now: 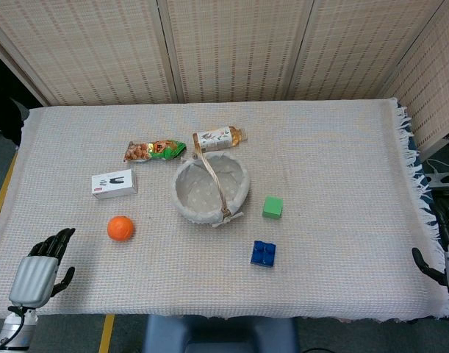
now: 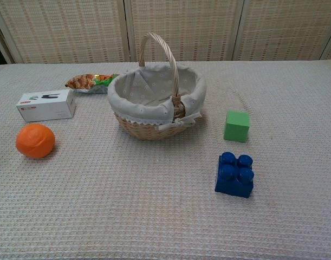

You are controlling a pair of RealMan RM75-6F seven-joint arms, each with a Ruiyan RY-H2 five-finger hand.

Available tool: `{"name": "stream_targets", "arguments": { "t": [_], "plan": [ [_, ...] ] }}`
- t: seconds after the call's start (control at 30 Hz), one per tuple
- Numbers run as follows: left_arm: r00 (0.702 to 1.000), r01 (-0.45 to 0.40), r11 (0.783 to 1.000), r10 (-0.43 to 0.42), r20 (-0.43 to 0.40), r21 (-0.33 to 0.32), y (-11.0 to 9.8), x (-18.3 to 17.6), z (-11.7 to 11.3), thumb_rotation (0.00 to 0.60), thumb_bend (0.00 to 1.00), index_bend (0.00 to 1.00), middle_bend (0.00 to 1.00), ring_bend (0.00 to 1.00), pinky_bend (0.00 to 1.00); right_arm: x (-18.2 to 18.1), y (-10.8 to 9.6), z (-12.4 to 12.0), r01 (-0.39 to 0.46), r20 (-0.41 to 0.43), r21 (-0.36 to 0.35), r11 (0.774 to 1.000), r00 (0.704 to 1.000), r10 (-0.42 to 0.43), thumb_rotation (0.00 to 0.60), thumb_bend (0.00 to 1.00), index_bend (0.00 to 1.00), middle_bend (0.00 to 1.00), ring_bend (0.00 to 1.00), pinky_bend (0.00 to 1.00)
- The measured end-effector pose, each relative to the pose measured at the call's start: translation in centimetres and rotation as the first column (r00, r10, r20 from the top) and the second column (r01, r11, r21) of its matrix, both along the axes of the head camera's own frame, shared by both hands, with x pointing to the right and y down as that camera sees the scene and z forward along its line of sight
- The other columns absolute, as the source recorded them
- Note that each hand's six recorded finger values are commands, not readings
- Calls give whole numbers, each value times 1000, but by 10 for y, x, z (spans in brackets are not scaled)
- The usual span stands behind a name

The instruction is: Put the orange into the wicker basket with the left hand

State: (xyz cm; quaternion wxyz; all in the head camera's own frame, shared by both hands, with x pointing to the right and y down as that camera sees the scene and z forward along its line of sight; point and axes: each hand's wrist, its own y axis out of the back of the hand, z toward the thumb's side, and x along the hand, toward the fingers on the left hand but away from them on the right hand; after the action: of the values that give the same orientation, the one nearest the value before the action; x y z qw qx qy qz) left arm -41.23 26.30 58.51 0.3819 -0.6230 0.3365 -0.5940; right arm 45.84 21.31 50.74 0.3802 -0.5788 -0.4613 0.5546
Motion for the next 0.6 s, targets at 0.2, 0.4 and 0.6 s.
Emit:
{"name": "stream_targets", "arguments": {
  "t": [0.2, 0.4, 0.6],
  "plan": [
    [1000, -10, 1000, 10, 7, 6, 0, 0, 0, 600, 375, 0, 0, 47, 277, 0, 0, 0, -3, 11, 7, 1000, 1000, 3, 600, 224, 0, 0, 0, 176],
    [1000, -16, 1000, 16, -3, -2, 1, 1, -1, 600, 376, 0, 0, 0, 259, -1, -1, 1, -3, 14, 10, 1000, 1000, 3, 600, 224, 0, 0, 0, 176],
    [999, -36, 999, 36, -25, -3, -3, 7, 4, 600, 365, 0, 0, 0, 183, -4, -1, 6, 1, 3, -3, 1000, 1000, -1, 600, 223, 0, 0, 0, 176]
  ]
}}
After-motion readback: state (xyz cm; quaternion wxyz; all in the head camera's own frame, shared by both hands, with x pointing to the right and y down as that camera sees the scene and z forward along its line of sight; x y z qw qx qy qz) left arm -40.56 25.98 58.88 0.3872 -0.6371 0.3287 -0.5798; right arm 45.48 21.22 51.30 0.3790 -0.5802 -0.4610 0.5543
